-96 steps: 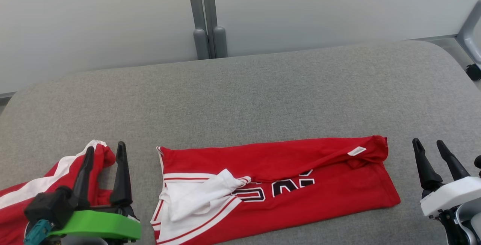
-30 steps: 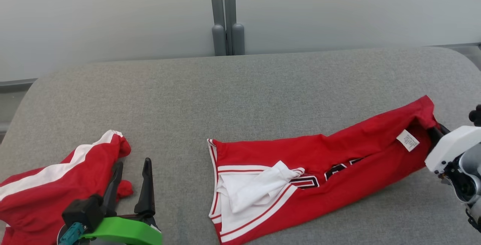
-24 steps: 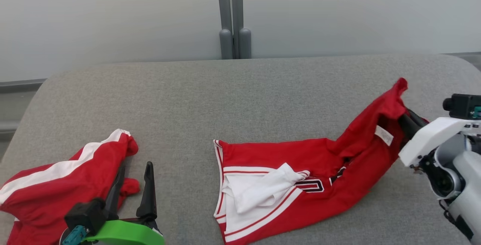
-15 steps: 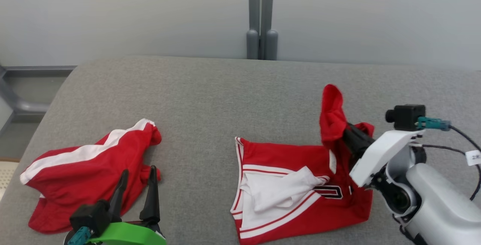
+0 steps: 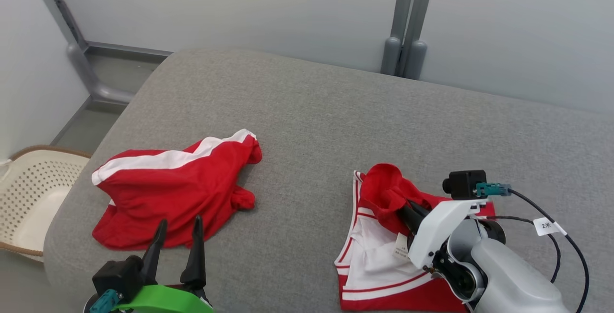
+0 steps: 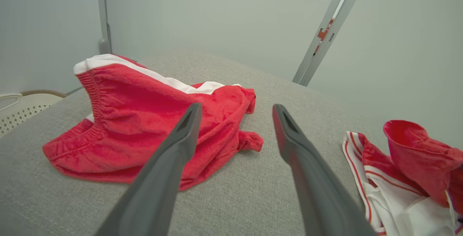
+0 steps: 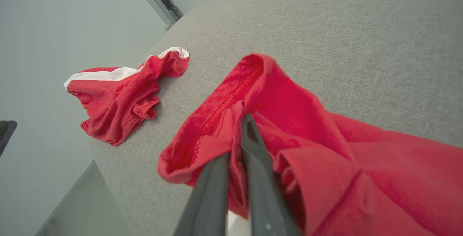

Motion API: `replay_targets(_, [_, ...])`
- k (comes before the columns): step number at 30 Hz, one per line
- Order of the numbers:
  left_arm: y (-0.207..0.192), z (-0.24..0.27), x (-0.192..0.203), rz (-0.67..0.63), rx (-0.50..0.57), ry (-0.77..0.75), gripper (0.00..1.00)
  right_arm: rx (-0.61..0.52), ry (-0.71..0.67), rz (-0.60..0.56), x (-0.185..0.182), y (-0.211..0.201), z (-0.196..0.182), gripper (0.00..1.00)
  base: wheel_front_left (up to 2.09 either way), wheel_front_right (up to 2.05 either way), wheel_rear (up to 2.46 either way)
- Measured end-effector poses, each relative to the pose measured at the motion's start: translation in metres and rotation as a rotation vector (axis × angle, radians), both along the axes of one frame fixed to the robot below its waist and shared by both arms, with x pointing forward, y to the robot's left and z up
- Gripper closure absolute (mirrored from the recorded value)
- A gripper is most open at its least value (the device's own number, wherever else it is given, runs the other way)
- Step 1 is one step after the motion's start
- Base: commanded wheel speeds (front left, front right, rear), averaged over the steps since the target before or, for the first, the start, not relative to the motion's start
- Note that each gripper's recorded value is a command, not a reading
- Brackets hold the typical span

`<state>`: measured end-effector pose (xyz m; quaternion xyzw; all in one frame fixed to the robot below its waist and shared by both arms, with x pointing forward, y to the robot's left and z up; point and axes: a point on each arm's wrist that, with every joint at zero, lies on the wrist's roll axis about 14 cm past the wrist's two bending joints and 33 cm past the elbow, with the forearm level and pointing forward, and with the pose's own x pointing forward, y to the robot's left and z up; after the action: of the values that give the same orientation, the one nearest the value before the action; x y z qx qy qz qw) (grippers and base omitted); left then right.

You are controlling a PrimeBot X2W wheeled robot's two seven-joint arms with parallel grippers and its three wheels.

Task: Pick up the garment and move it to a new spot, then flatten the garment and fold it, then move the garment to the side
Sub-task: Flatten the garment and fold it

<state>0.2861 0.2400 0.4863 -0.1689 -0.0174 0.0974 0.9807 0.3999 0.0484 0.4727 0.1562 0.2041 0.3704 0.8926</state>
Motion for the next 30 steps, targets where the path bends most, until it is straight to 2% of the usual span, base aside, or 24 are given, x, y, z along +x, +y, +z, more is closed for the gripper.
replay_targets(1, [0.002,-0.001,-0.002,0.009,0.000,0.003,0.00,-0.009,0.010,0.002,0.001,0.003,-0.005,1.00,0.00,0.00,0.00])
replay_targets(2, [0.004,-0.001,-0.003,0.014,0.000,0.006,0.00,-0.020,0.024,0.004,0.001,0.004,-0.010,0.93,0.00,0.00,0.00])
replay_targets(3, [0.005,-0.002,-0.003,0.019,0.000,0.009,0.00,-0.030,0.036,0.009,-0.001,0.006,-0.015,0.65,0.00,0.00,0.00])
replay_targets(4, [0.006,-0.003,-0.003,0.022,0.001,0.013,0.00,-0.033,0.046,0.012,-0.002,0.008,-0.018,0.28,0.00,0.00,0.00])
replay_targets(5, [0.006,-0.004,-0.003,0.023,0.000,0.016,0.00,-0.037,0.052,0.015,-0.003,0.009,-0.021,0.12,0.00,0.00,0.00])
replay_targets(6, [0.006,-0.005,-0.003,0.023,0.000,0.018,0.00,-0.037,0.052,0.018,-0.003,0.011,-0.021,0.00,0.00,0.00,0.00])
replay_targets(9, [0.003,-0.004,0.002,0.006,0.000,0.016,0.00,0.028,0.028,0.013,-0.005,0.014,-0.004,0.00,0.00,0.00,0.00])
replay_targets(12, [-0.002,-0.002,0.008,-0.015,0.001,0.008,0.00,0.140,-0.019,0.001,-0.002,0.014,0.030,0.00,0.00,0.00,0.00])
replay_targets(17, [-0.016,0.006,0.019,-0.067,0.012,-0.015,0.00,0.200,-0.188,-0.115,0.028,-0.044,0.084,0.00,0.00,0.00,0.00])
replay_targets(20, [-0.025,0.016,0.026,-0.093,0.018,-0.046,0.00,0.154,-0.281,-0.235,0.048,-0.100,0.101,0.00,0.00,0.00,0.00])
replay_targets(22, [-0.029,0.022,0.029,-0.102,0.022,-0.065,0.00,0.063,-0.312,-0.316,0.058,-0.142,0.096,0.00,0.00,0.00,0.00])
replay_targets(24, [-0.031,0.028,0.030,-0.102,0.026,-0.084,0.00,0.014,-0.304,-0.368,0.060,-0.165,0.087,0.00,0.00,0.00,0.00])
replay_targets(26, [-0.031,0.030,0.029,-0.096,0.024,-0.093,0.00,-0.031,-0.281,-0.395,0.060,-0.178,0.073,0.00,0.00,0.00,0.00])
replay_targets(30, [-0.028,0.029,0.026,-0.083,0.023,-0.090,0.00,-0.050,-0.248,-0.414,0.060,-0.182,0.058,0.00,0.00,0.00,0.00])
